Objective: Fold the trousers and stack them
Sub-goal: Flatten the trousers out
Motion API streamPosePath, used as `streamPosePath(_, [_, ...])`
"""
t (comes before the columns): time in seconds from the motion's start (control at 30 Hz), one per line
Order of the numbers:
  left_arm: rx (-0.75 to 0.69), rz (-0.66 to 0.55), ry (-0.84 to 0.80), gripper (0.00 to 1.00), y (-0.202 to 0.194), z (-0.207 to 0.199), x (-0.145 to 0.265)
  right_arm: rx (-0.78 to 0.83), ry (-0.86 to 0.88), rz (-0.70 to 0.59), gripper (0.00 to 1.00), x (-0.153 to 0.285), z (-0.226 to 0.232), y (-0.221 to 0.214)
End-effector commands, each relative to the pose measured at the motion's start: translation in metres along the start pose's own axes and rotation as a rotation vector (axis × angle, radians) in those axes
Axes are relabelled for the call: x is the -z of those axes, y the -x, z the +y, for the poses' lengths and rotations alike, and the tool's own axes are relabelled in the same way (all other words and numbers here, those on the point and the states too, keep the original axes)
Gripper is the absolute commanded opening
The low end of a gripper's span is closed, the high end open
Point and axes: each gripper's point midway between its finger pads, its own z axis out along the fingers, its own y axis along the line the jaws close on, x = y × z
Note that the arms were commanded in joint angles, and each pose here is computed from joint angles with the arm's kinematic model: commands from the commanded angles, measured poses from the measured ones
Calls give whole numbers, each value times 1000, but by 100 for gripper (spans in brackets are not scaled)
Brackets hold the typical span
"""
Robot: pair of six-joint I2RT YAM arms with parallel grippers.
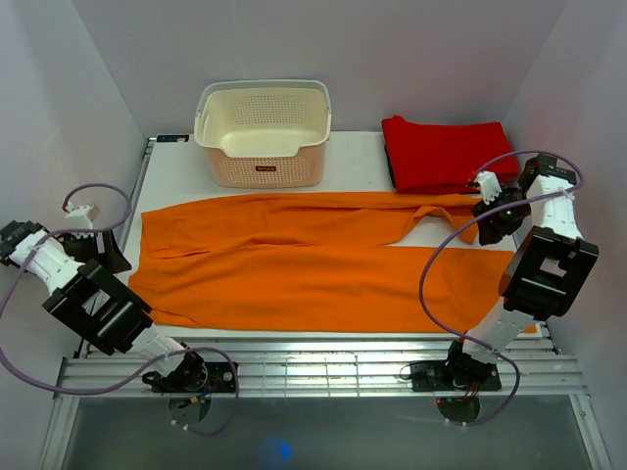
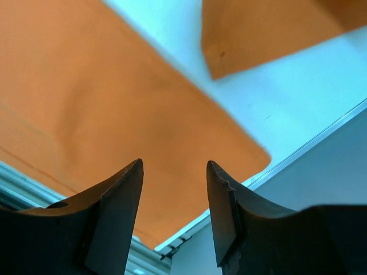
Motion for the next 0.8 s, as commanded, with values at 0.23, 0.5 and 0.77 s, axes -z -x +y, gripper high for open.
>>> streamPosePath(0.23, [-85,-69,-95,85,41,-64,-42,35,-118,-96,64,-39,-21,78])
streamPosePath(0.5, [27,23,-146,86,20,-69,-90,83,-157,13,57,-92,-27,56])
streamPosePath(0.77, [16,200,-19,79,-34,-36,-110,150,-253,127,8,-93,-44,1])
